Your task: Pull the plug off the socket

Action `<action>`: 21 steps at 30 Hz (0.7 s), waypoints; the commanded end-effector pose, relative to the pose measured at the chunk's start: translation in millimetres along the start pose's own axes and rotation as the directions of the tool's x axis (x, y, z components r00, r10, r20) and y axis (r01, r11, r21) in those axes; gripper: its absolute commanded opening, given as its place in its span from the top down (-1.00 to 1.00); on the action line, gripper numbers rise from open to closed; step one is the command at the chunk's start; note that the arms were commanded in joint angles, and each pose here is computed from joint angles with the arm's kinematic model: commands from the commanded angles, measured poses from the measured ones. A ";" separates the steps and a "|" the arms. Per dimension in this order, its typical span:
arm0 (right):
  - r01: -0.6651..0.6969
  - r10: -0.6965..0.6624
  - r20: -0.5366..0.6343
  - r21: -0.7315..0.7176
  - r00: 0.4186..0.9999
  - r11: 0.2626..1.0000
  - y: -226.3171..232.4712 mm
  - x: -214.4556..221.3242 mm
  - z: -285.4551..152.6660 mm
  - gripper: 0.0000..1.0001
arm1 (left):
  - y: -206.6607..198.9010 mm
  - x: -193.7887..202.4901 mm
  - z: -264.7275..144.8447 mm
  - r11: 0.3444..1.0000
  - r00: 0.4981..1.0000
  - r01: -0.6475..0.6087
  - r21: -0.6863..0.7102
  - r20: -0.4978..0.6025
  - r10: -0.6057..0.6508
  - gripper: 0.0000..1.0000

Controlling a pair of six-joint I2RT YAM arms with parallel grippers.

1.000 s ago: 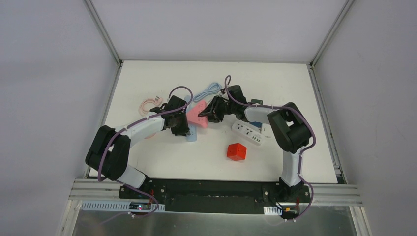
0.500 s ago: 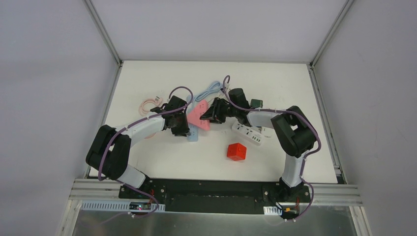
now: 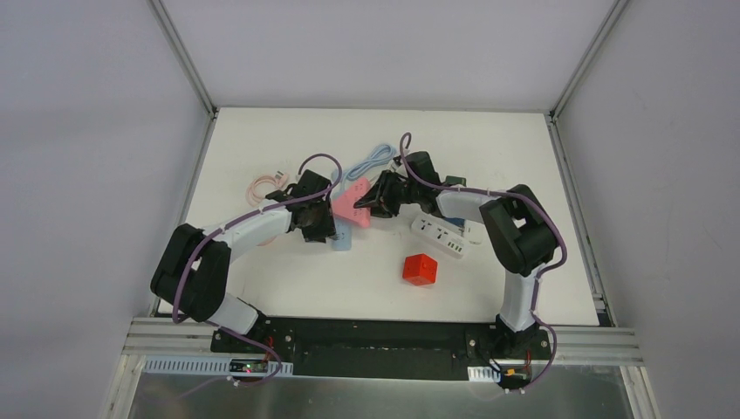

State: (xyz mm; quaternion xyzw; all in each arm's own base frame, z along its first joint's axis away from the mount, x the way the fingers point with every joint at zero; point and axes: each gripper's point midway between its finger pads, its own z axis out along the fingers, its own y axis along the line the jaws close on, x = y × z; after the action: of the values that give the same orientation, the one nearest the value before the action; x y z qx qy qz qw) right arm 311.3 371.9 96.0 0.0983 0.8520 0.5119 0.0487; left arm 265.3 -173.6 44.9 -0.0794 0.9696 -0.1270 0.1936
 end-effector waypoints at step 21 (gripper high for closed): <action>0.020 -0.036 -0.161 -0.101 0.986 0.995 3.5 29.2 13.2 1.00 | 1.3 -1.5 -0.6 0.996 0.993 -0.093 0.016 0.075 0.091 -0.37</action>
State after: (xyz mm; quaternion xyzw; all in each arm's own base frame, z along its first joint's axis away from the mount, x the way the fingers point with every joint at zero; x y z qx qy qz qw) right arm 305.1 382.8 92.7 0.0634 0.8384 0.5395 0.0444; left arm 269.7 -186.5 58.8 -0.0506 0.9547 -0.1730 0.2366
